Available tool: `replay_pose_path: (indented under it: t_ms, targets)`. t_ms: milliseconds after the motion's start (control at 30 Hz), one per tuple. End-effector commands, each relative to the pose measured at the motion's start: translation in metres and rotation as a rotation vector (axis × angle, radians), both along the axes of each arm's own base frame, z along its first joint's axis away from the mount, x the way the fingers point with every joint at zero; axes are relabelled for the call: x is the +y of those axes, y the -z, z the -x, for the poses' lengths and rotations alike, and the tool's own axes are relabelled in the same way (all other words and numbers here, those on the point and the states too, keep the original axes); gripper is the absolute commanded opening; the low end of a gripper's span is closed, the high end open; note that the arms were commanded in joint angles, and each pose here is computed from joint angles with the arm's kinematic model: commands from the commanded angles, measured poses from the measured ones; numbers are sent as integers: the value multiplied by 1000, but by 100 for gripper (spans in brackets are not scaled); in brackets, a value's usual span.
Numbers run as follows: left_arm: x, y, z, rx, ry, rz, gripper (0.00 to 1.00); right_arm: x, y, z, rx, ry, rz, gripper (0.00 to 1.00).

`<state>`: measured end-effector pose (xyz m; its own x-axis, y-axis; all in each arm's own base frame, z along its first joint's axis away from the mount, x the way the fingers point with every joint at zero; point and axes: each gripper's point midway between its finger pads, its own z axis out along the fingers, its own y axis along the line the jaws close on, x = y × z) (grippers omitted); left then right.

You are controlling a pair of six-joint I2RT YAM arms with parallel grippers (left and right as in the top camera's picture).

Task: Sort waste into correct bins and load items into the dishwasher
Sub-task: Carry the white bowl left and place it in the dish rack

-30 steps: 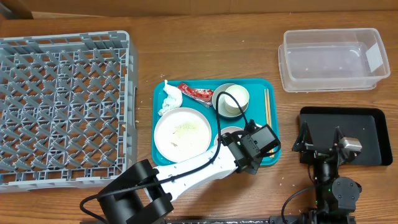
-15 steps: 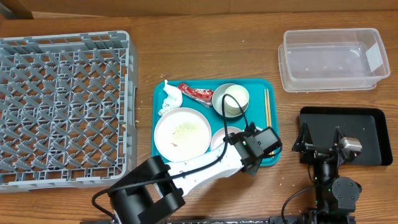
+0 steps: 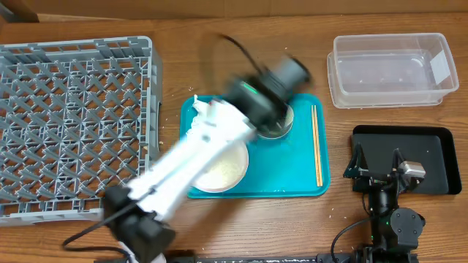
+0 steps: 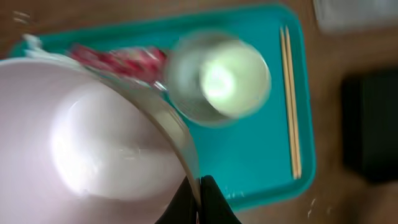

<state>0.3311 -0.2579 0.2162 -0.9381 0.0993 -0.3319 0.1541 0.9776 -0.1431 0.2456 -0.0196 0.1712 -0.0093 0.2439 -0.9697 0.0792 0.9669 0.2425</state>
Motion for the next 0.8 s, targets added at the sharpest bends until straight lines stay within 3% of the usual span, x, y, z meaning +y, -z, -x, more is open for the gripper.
replay_pose_path:
  t_ms: [0,167,400,567,767]
  targets:
    - [87,-65,-48,-69,-94,230,4,0,1,0,-4,0,8,100]
    - [204,-78,-92,-111,-154,548,4,0,1,0,-4,0,8,100]
    - [338,-49,-106,-140,-309,933,4,0,1,0,-4,0,8,100]
    - [385,-39,-99,-238,-296,1218,4,0,1,0,-4,0,8,99]
    - [413,0,-100,-210,-387,1319,4,0,1,0,-4,0,8,100]
